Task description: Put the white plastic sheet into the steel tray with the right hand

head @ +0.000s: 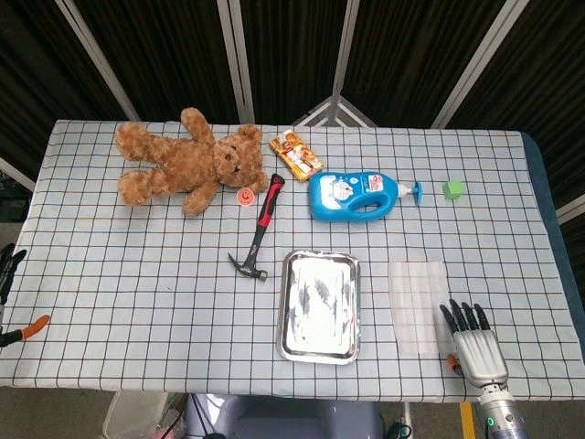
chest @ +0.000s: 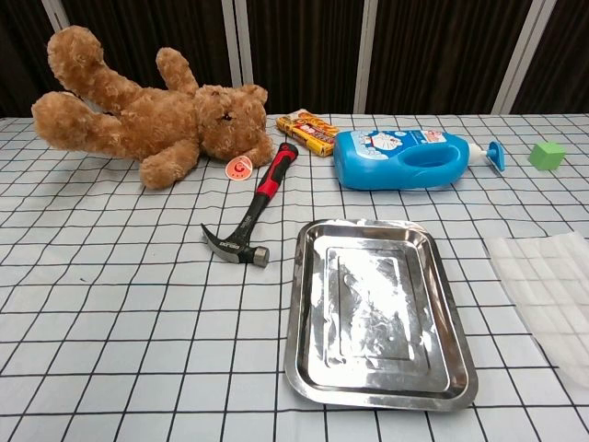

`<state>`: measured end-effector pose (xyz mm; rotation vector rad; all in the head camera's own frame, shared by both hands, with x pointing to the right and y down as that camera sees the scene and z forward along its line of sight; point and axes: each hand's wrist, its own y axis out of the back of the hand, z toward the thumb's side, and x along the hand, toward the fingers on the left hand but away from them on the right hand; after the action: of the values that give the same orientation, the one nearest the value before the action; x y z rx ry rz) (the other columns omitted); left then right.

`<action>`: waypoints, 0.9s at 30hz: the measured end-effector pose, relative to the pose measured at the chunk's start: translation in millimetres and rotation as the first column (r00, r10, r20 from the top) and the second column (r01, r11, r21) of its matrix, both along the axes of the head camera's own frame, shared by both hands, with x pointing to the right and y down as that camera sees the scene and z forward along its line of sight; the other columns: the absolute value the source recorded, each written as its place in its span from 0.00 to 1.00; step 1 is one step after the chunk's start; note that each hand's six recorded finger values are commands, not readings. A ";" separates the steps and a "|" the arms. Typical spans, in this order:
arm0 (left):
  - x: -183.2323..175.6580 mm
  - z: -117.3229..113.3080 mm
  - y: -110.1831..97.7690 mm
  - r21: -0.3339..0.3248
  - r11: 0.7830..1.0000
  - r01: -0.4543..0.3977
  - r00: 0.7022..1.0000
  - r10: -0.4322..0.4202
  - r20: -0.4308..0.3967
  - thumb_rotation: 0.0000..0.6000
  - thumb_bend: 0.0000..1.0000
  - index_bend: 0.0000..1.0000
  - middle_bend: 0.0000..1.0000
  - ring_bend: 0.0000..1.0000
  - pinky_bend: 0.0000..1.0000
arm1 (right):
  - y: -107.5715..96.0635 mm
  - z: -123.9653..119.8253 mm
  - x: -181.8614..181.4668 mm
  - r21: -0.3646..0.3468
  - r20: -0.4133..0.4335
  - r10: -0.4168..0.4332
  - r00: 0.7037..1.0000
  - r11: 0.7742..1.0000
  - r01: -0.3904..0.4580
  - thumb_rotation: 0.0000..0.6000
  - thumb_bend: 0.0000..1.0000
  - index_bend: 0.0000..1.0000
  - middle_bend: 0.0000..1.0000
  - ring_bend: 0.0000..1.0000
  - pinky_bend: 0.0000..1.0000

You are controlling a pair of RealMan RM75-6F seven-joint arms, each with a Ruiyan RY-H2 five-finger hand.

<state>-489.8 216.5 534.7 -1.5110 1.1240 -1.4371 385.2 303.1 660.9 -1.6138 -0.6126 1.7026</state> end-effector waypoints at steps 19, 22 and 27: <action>6.7 -3.1 -3.8 -0.005 1.000 0.003 1.000 -0.003 -0.021 1.00 0.00 0.00 0.00 0.00 0.00 | -1.0 9.8 1.2 -0.018 -0.012 0.011 1.000 1.000 -0.012 1.00 0.35 0.00 0.00 0.00 0.00; 7.1 -3.2 -3.6 -0.003 1.000 0.001 1.000 -0.001 -0.022 1.00 0.00 0.00 0.00 0.00 0.00 | -1.4 11.4 2.0 -0.018 -0.016 0.014 1.000 1.000 -0.014 1.00 0.35 0.00 0.00 0.00 0.00; 6.3 -3.2 -2.9 -0.005 1.000 0.003 1.000 -0.003 -0.023 1.00 0.00 0.00 0.00 0.00 0.00 | -2.5 13.0 2.3 -0.015 -0.013 0.022 1.000 1.000 -0.023 1.00 0.42 0.00 0.00 0.00 0.00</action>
<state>-483.5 213.6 531.4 -1.5333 1.1378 -1.4285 387.5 300.5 673.9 -1.6111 -0.6148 1.7368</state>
